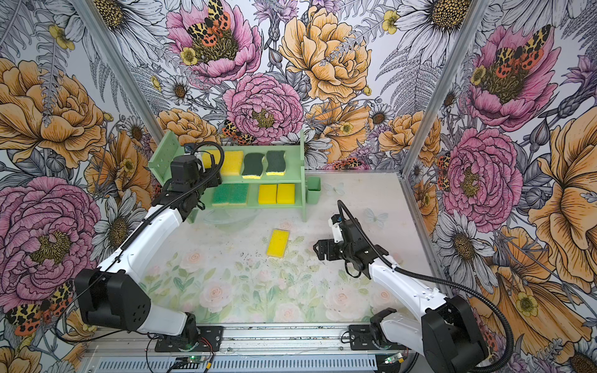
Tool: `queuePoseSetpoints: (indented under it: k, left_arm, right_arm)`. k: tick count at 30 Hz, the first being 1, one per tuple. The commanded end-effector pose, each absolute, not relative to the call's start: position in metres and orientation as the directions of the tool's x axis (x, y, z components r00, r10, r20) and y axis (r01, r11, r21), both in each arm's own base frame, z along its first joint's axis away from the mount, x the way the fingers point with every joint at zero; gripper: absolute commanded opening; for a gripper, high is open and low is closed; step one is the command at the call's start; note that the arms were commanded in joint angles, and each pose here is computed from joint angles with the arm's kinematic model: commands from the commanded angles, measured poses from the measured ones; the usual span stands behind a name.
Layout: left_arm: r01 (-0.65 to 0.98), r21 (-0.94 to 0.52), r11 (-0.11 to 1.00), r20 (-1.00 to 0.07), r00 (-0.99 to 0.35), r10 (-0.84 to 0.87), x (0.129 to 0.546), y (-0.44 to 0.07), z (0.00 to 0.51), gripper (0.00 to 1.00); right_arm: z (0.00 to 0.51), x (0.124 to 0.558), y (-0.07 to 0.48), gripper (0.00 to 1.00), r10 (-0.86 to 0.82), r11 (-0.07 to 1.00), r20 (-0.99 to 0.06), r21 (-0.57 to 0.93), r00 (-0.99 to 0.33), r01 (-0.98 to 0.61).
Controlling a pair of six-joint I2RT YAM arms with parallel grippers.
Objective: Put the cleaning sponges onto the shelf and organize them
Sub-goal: 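Lower the yellow sponge onto the upper shelf beside the other yellow sponge, then open the left gripper and draw it back toward the remaining yellow sponge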
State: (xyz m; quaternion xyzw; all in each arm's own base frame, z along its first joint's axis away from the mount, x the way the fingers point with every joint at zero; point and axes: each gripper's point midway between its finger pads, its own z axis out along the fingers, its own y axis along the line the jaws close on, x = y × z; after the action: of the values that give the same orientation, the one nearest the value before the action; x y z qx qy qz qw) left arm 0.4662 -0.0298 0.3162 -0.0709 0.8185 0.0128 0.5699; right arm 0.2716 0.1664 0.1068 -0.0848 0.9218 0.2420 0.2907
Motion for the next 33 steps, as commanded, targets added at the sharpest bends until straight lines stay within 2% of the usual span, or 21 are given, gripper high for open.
queuePoseSetpoints:
  k: [1, 12, 19, 26, 30, 33]
  left_arm:
    - [-0.127, -0.078, 0.989, -0.949, -0.293, -0.113, 0.46, -0.03, 0.34, 0.77]
    - [-0.141, -0.086, 0.986, -0.957, -0.265, -0.121, 0.451, -0.024, 0.354, 0.79]
    - [-0.125, -0.119, 0.985, -0.968, -0.207, -0.143, 0.43, -0.023, 0.379, 0.8]
    - [-0.05, -0.144, 0.988, -0.972, -0.178, -0.151, 0.398, -0.038, 0.395, 0.9]
    - [0.023, -0.173, 0.985, -0.965, -0.207, -0.164, 0.383, -0.06, 0.381, 0.99]
    - [0.076, -0.175, 0.982, -0.956, -0.253, -0.151, 0.375, -0.081, 0.361, 0.99]
  right_arm:
    - [0.111, 0.273, 0.164, 0.93, 0.002, 0.868, -0.587, 0.402, -0.809, -0.29]
    - [0.112, 0.272, 0.163, 0.93, 0.004, 0.867, -0.589, 0.404, -0.808, -0.29]
    - [0.111, 0.272, 0.164, 0.93, 0.003, 0.867, -0.588, 0.405, -0.809, -0.291]
    - [0.114, 0.273, 0.165, 0.93, 0.003, 0.865, -0.592, 0.406, -0.806, -0.295]
    - [0.113, 0.274, 0.165, 0.93, 0.0, 0.864, -0.589, 0.407, -0.808, -0.296]
    - [0.114, 0.273, 0.167, 0.93, -0.003, 0.86, -0.587, 0.412, -0.809, -0.302]
